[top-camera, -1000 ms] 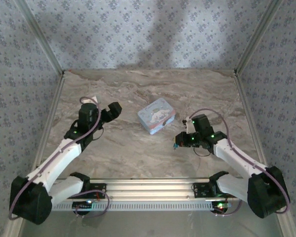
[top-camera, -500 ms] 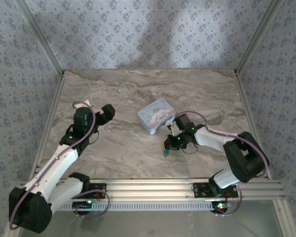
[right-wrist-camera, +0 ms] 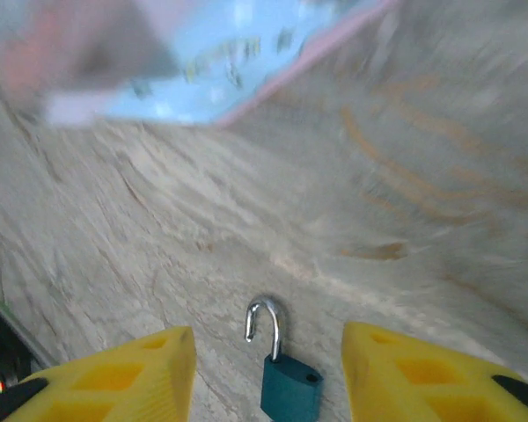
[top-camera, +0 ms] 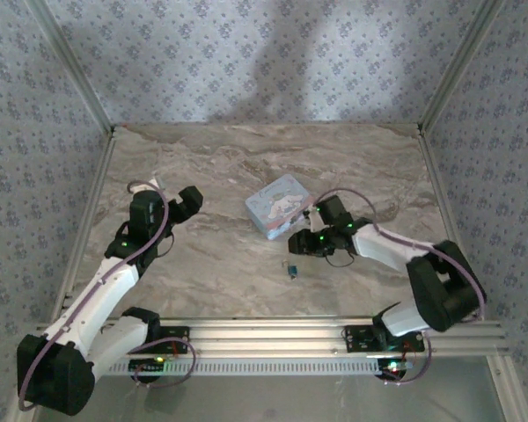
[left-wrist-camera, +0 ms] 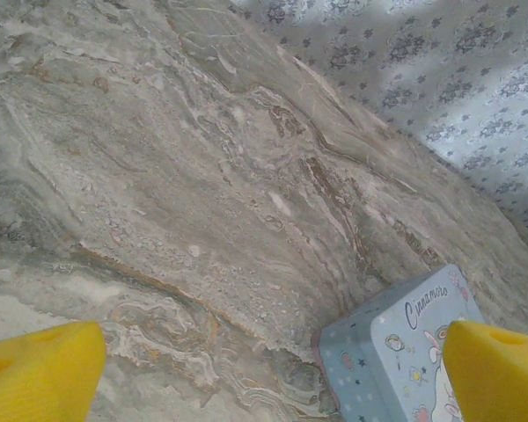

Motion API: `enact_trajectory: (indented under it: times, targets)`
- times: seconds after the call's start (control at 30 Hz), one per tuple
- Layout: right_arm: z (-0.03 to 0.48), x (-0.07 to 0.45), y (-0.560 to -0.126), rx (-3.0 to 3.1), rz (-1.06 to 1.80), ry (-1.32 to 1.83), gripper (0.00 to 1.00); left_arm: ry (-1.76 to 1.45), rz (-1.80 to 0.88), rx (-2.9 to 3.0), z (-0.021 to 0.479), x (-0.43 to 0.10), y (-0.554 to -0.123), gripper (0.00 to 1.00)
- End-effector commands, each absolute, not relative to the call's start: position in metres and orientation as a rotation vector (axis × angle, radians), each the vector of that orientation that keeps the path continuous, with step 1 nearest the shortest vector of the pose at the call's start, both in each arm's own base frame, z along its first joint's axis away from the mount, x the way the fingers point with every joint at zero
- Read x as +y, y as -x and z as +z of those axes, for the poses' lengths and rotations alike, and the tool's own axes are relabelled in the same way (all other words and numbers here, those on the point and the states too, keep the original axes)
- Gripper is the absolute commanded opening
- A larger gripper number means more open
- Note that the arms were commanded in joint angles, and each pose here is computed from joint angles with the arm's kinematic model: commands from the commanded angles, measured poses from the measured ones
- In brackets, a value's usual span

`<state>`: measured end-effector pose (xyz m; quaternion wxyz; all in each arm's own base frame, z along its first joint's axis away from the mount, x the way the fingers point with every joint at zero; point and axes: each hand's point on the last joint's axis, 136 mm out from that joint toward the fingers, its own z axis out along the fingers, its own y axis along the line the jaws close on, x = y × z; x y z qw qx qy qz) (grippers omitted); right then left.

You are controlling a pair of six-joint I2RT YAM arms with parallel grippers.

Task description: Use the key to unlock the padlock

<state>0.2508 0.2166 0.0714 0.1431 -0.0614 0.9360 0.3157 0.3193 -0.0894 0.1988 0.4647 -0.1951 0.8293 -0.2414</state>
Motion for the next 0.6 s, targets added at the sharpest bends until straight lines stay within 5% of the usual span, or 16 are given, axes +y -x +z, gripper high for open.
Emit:
enact_trajectory:
  times: [0.0, 0.47, 0.57]
  targets:
    - [0.100, 0.186, -0.268, 2.601, 0.759, 0.144, 0.54, 0.460, -0.551, 1.961, 0.231, -0.080, -0.326, 0.98]
    - [0.185, 0.029, -0.325, 2.091, 0.202, -0.177, 1.00, 0.287, -0.109, 1.713, 0.270, -0.032, -0.340, 0.98]
    - [0.177, 0.005, -0.332, 2.010, 0.116, -0.202, 1.00, 0.319, -0.012, 1.690, 0.256, -0.014, -0.340, 0.98]
